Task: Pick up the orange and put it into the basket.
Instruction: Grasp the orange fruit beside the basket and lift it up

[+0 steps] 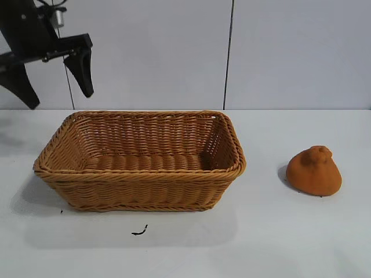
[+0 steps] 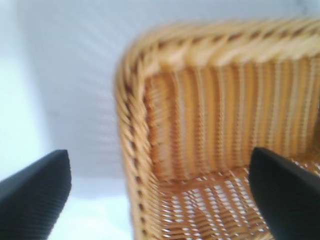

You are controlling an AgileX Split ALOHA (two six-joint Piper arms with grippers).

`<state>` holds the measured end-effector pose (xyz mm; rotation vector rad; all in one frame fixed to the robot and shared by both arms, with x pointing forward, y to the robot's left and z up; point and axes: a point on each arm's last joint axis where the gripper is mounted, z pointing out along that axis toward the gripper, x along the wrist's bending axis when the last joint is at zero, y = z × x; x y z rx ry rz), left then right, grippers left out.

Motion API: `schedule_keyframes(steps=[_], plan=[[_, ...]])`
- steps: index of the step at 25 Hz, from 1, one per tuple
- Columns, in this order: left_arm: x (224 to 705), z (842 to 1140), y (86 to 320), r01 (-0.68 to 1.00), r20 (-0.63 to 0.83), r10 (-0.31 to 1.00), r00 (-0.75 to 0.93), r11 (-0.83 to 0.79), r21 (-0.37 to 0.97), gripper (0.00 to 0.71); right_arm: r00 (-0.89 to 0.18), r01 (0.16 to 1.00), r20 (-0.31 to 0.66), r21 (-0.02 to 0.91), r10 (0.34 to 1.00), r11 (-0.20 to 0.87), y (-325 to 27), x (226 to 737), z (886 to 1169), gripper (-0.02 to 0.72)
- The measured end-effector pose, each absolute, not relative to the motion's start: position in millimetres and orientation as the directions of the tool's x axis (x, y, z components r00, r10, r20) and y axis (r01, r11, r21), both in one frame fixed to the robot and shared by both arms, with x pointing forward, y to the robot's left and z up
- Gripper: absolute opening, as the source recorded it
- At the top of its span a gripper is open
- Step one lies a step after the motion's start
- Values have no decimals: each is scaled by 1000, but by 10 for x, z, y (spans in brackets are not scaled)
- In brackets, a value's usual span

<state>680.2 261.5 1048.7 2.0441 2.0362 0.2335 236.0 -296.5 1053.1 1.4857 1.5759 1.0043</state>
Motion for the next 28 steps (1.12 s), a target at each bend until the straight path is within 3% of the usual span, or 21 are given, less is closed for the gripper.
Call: schedule_keyframes(steps=[7,10,19,28], plan=[[6791,10472,3259,951,-36,991,-130,134,278,694,-59,422,1,906,998,25,-2965,2360,10531,649],[6679,10443,3407,953,-31,986,-165,168,251,694,-59,422,1,906,998,25,-2965,2360,10531,649],[5893,10721,3363,961,-25,987,-157,158,225,694,-59,422,1,906,998,25,-2965,2360,10531,649],[4635,10989,3233,947,-20,992,-125,126,295,694,-59,422,1,906,998,25,-2965,2360,10531,649]])
